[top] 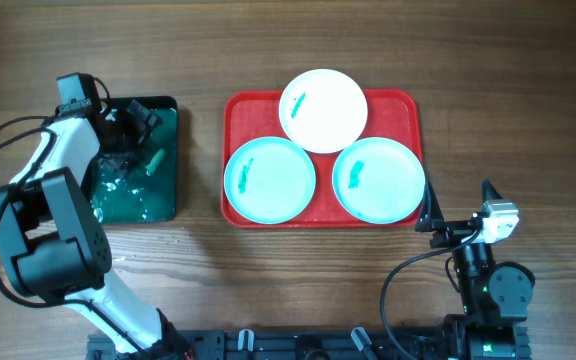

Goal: Clean dirty plates on tray and stack at the side
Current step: 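Dip and rub the sponge in the soapy water with the left gripper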

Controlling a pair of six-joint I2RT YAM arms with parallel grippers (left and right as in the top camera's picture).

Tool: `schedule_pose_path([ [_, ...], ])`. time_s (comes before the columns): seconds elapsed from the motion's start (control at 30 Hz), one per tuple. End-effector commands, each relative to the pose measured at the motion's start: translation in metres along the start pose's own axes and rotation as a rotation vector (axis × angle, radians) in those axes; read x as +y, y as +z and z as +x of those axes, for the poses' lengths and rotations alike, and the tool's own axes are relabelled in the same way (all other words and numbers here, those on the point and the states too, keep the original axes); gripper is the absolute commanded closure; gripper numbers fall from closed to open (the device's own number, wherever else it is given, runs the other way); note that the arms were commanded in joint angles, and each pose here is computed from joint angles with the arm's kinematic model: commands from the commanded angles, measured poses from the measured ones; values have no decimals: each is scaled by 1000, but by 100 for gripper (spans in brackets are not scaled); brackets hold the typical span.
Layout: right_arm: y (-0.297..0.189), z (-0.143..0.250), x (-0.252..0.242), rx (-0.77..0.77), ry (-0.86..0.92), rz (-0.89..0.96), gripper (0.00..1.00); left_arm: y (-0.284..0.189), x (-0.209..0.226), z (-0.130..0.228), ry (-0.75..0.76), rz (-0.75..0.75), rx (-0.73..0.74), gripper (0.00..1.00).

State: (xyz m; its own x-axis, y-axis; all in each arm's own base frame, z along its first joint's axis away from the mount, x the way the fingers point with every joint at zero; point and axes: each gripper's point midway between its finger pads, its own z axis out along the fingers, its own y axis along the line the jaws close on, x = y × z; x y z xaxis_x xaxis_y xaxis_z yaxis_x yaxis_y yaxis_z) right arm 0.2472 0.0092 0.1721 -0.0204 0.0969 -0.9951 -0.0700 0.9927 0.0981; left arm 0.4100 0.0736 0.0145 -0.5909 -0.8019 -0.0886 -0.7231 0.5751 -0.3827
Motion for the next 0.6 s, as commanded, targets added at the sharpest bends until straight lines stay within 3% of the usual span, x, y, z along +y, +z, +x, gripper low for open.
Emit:
schedule_pose_path([
  [0.0, 0, -2, 0, -7, 10, -4, 0, 24, 48, 9, -28, -170, 2, 20],
  [0.23, 0, -2, 0, -7, 9, -4, 0, 23, 51, 7, -27, -185, -8, 95],
  [0.4, 0, -2, 0, -7, 10, -4, 0, 6, 38, 0, -21, -163, -30, 96],
  [0.57, 0, -2, 0, -7, 10, -4, 0, -47, 7, -17, 0, -91, -120, 96],
])
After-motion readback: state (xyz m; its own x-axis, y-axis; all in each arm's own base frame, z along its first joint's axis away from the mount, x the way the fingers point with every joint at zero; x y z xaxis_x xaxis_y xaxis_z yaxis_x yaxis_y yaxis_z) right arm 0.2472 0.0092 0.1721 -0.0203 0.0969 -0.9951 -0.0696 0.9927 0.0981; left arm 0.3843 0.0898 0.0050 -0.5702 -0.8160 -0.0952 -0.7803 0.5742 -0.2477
